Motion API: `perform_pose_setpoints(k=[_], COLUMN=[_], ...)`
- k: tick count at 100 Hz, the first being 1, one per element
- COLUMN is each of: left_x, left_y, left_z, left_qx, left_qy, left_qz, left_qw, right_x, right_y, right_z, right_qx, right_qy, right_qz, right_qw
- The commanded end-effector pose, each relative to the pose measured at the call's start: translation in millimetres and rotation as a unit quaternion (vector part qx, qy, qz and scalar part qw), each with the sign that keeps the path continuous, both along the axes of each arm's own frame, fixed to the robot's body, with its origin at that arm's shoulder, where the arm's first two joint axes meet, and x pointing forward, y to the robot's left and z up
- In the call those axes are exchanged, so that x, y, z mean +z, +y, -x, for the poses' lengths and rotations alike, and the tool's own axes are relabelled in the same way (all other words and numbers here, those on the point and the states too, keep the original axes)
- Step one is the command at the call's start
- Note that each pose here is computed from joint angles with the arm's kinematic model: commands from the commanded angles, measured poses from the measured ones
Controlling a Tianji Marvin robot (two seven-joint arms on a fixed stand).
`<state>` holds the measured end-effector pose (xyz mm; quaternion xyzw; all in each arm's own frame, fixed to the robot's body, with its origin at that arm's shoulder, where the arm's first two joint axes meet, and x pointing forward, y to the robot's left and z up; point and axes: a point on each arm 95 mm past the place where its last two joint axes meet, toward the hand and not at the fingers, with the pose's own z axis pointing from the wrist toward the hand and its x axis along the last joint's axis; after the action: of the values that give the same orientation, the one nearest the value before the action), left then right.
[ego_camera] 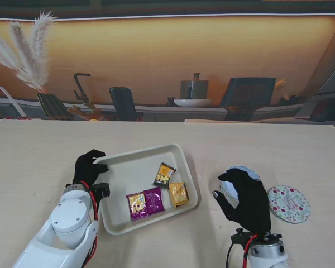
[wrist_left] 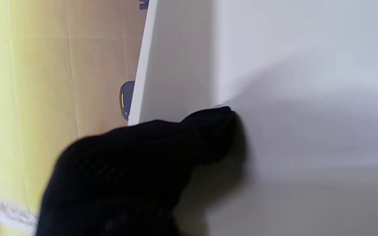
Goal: Pour cookies into a cookie box
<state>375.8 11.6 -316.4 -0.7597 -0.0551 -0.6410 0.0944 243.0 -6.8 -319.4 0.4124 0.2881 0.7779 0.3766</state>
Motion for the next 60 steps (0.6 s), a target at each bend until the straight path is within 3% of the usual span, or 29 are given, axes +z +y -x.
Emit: perform_pose_setpoints(k=[1,28,60], left_x=[11.5,27.9,48.7], left_y=[-6.2,-18.3,-50.3], left_z=[-0.2,0.1,-6.1], left_qx=[-0.008,-0.002,-0.007], left_qy=[-0.017,-0.032,-0.056], left_qz=[0.019,0.028,0.037], left_qw=[0.9997,0.9991,0.9977], right_x=[0.0,1.3,2.8], right_y=[2.6,-0.3,-6.6], right_z=[1.0,4.2,10.5], right_qx=[0.002,-0.003,-0.013], right_qy=[0.005,-0.001,-0.011], right_qz=[0.000,-0.002,-0.004], right_qw=[1.0000,1.0000,0.9998])
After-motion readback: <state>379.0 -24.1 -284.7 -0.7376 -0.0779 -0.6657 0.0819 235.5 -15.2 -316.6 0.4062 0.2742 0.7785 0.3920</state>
